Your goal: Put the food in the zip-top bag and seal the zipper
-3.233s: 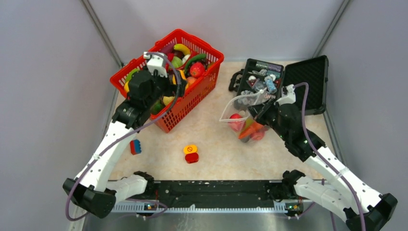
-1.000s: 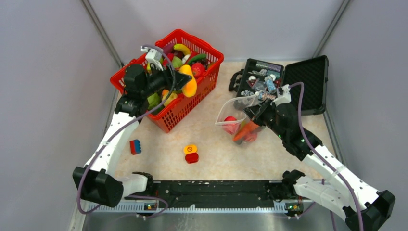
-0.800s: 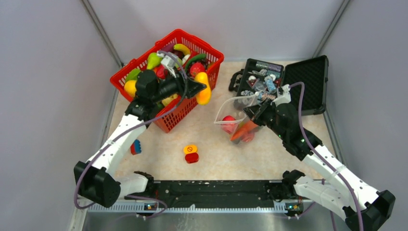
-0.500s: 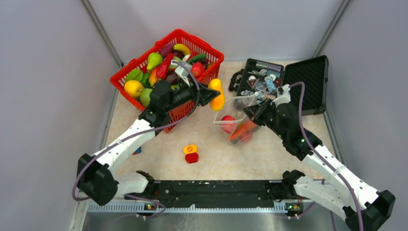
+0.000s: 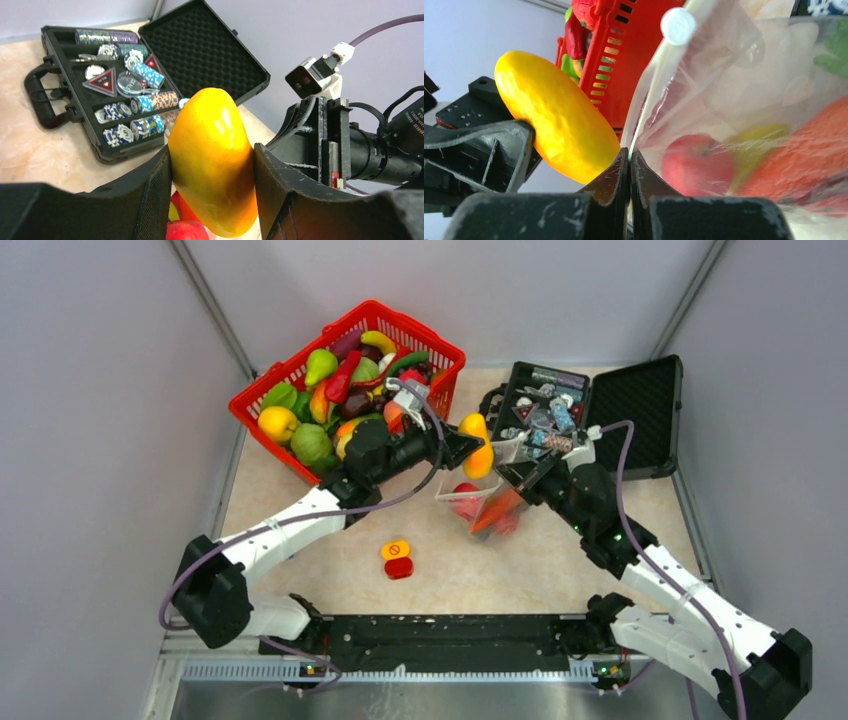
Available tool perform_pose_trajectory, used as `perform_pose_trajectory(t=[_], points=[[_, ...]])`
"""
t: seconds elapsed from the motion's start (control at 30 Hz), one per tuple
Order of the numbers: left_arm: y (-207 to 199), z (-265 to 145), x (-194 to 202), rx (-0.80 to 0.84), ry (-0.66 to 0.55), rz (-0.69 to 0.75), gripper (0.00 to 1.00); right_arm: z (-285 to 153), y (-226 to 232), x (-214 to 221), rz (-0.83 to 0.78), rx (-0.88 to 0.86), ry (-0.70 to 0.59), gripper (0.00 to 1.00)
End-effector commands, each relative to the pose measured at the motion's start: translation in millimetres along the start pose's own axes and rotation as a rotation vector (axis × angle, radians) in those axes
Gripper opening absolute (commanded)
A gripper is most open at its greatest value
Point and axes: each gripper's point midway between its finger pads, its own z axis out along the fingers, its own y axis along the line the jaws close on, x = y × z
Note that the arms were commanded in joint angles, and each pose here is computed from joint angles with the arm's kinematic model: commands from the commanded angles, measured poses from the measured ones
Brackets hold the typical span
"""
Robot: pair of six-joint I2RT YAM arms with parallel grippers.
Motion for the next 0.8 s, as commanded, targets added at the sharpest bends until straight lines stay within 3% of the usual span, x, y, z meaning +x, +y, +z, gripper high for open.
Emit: perform_pose_trajectory(t=[0.0,0.5,0.63,0.77], points=[[-1.9,10.2,-6.8,-0.033,-0.030,0.048,0.25,0.4,32.5,-11.5,0.179,-0.160,-0.051,0.00],[6.5,31.9,31.7,-0.157,-0.002,0.069,0.34,-23.6,44.9,-36.9,0.125,-0.144,-0.133,0.00],[-4.7,40.4,38.0,-0.158,0.022,0.113,0.42,-25.4,43.5,-37.7,0.122,-0.133,-0.135,0.00],[-12.3,41.4,52.9,-0.111,0.071,0.103,0.61,-27.2,41.7,-41.3,0.123,-0.129,-0.154,0.00]])
